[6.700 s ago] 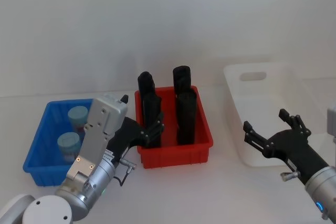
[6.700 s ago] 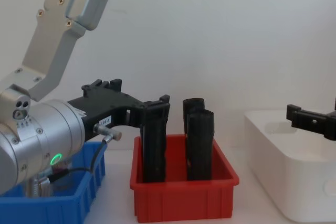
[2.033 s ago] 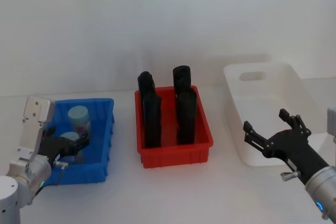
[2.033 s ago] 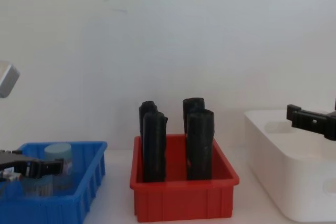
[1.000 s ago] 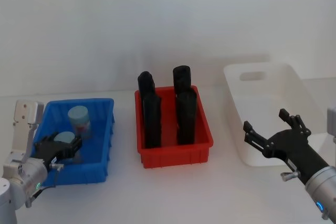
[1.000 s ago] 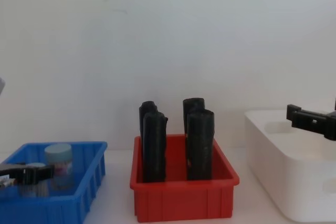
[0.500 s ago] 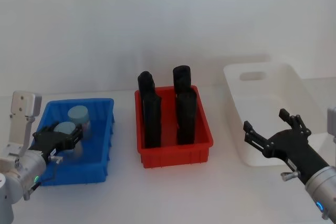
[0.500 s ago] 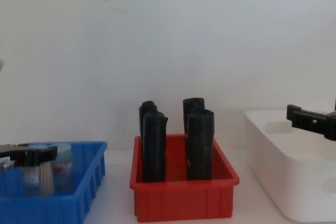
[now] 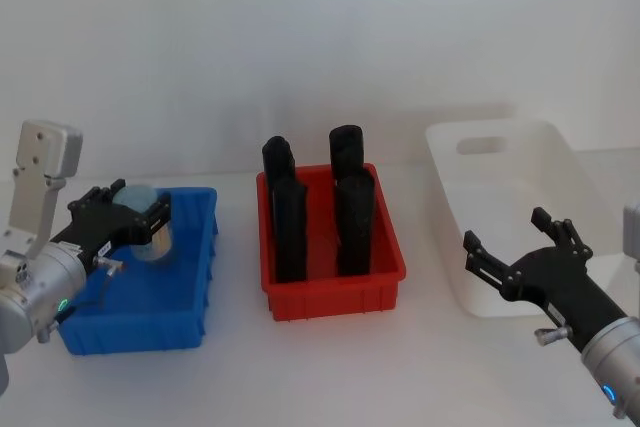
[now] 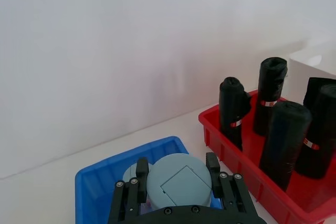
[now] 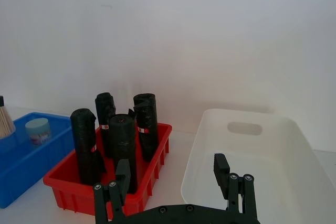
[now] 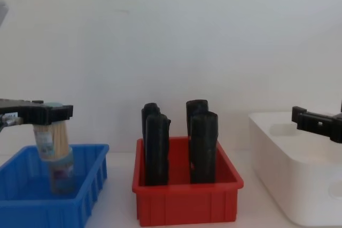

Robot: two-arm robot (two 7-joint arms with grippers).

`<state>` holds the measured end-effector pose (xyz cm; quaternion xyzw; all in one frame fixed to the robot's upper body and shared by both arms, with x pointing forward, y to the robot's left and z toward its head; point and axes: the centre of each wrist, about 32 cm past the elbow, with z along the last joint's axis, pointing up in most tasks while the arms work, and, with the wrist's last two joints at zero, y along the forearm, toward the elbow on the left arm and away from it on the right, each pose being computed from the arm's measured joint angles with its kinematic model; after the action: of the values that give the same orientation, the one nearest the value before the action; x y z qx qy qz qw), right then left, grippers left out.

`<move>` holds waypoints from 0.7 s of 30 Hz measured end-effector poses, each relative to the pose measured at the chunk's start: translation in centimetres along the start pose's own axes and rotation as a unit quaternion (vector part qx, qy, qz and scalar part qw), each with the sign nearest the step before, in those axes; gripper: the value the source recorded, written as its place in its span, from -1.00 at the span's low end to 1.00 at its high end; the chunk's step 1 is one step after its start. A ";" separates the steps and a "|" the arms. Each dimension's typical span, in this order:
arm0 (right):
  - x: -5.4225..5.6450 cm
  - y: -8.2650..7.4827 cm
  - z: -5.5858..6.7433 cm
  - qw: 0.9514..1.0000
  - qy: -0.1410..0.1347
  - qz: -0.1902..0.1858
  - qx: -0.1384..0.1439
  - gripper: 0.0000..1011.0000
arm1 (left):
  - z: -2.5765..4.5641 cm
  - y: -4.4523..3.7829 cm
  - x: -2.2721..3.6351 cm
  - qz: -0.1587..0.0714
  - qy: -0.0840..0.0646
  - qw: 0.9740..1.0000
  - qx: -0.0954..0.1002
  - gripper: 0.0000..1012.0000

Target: Pick the cotton swabs from the blue box and place them into the white box.

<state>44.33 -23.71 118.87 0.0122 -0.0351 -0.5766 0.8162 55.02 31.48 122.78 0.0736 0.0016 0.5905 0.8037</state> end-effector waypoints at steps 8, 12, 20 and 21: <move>0.0 0.0 0.0 1.000 0.000 0.000 0.000 0.98 | 0.43 0.22 -0.14 -0.010 -0.003 1.000 0.000 0.33; 0.0 0.0 0.0 1.000 0.000 0.000 0.000 0.98 | 0.29 0.21 -0.31 -0.007 -0.003 1.000 0.001 0.32; 0.0 0.0 0.0 1.000 0.000 0.000 0.000 0.98 | 0.44 0.11 -0.56 -0.019 -0.004 1.000 0.000 0.33; 0.0 0.0 0.0 1.000 0.000 0.000 0.000 0.98 | 0.47 0.09 -0.57 -0.021 -0.004 1.000 0.000 0.33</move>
<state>44.33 -23.71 118.87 0.0122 -0.0351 -0.5766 0.8162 54.80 30.91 123.21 0.0755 -0.0002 0.5731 0.8160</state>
